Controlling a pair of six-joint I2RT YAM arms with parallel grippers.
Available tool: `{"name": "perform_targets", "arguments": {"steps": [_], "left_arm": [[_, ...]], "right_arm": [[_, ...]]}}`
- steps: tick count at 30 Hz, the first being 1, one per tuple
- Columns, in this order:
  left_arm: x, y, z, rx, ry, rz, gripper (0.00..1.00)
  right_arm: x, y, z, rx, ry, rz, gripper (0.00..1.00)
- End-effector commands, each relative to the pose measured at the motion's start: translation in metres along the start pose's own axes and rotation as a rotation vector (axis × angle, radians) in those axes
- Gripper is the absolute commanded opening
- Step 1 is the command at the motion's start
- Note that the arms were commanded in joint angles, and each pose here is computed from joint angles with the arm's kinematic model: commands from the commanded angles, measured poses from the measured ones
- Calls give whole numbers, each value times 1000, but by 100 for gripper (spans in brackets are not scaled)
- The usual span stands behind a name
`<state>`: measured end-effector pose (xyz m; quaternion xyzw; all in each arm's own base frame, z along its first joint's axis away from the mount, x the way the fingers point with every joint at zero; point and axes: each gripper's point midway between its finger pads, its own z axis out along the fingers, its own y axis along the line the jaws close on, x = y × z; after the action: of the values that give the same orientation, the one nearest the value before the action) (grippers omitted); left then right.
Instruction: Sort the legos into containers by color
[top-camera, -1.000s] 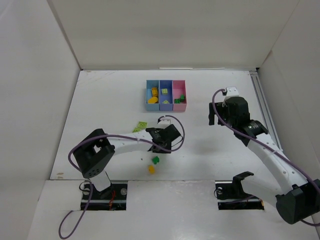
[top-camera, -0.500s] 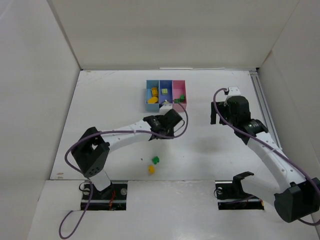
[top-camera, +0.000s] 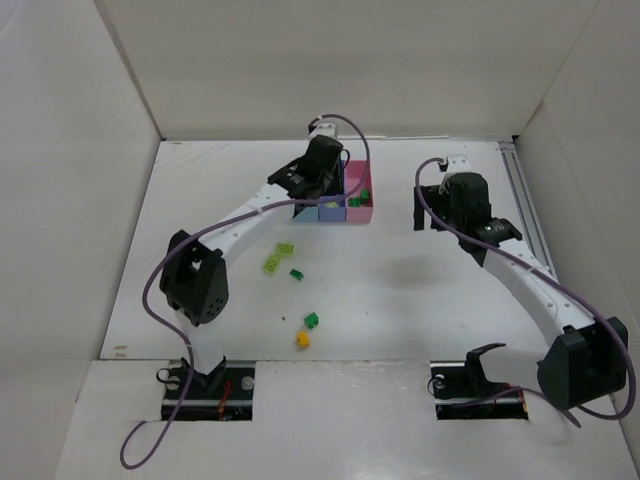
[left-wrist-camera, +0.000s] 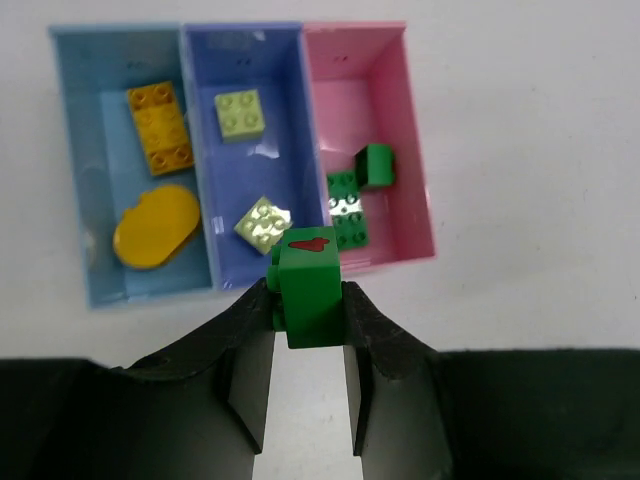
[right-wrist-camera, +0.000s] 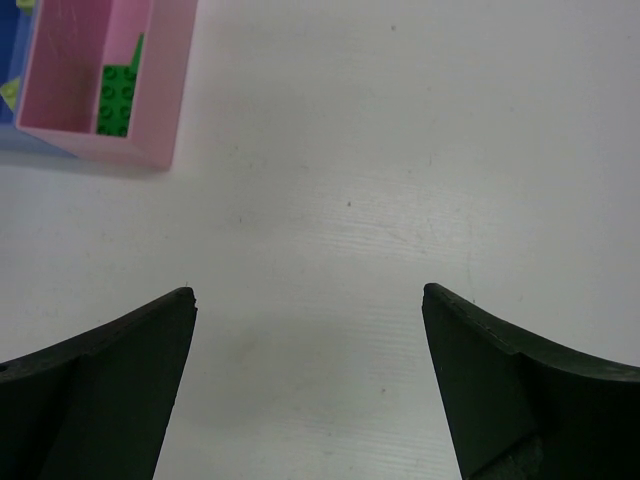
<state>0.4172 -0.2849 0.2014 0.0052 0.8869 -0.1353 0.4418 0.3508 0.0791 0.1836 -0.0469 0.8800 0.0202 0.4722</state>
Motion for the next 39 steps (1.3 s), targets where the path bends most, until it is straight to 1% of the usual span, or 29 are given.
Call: {"name": "perform_targets", "arguments": {"steps": [1,2,4,9,11,12,13,14,15,16,17,18,19,21,22,24,25,28,29,30,31,32,33,34,35,36,37,39], "left_arm": [[-9,-28,21,91,-2,101,18],[-15,-38,34,106,-8,99,18],[-19,-43,47,116,-2,103,18],[-27,-65,79,160,-8,99,18],[-31,-74,82,190,-25,72,21],[-25,-73,87,184,-12,64,22],[-24,-73,91,183,-11,64,28],[-32,-75,89,181,-29,48,35],[-23,-72,94,169,-4,54,38],[-27,-73,91,171,-8,53,42],[-23,-71,91,163,8,57,49],[-24,-69,91,152,3,57,62],[-26,-69,87,151,4,57,67],[-27,-66,78,156,-6,54,70],[-28,-66,73,160,-14,43,77],[-30,-62,59,166,-25,31,83],[-30,-60,53,167,-26,30,83],[-33,-50,24,162,-41,9,92],[-30,-43,16,145,-42,-3,96],[-22,-33,-2,144,-41,-12,100],[-22,-27,-12,138,-59,-42,100],[-19,-17,-21,116,-70,-59,100],[-12,-10,-31,106,-69,-76,100],[1,6,-51,93,-67,-92,100],[7,14,-60,78,-71,-132,100],[14,26,-69,45,-74,-153,100],[28,42,-85,28,-67,-176,100],[51,57,-100,-12,-42,-234,100]], "right_arm": [[-52,1,2,-4,-128,7,99],[-59,2,2,-4,-138,-1,99],[-57,-4,5,16,-124,2,99],[-43,-10,12,25,-82,15,99],[-37,-13,10,25,-68,18,99],[-33,-15,12,24,-58,22,99],[-28,-15,13,25,-49,21,99],[-29,-16,9,25,-50,21,99],[-29,-14,6,15,-50,21,99],[-24,-13,7,7,-39,9,99],[-22,-12,5,-2,-41,0,99],[-27,-11,1,-13,-63,-18,99],[-23,-6,2,-49,-53,-35,99],[-27,-1,-1,-82,-71,-72,99],[-27,1,-1,-97,-71,-83,99],[-25,11,-7,-138,-75,-125,99],[-24,16,-7,-150,-76,-143,99],[-21,52,-19,-250,-99,-257,99],[-13,67,-22,-300,-91,-290,99],[-7,97,-31,-384,-98,-347,99],[2,114,-30,-424,-78,-386,99],[9,137,-35,-504,-86,-421,99],[27,171,-47,-615,-79,-485,99],[41,189,-50,-690,-65,-531,99],[44,207,-55,-757,-104,-576,99],[55,223,-62,-831,-102,-601,99],[71,241,-73,-894,-91,-635,99],[88,256,-75,-914,-70,-685,99]]}}
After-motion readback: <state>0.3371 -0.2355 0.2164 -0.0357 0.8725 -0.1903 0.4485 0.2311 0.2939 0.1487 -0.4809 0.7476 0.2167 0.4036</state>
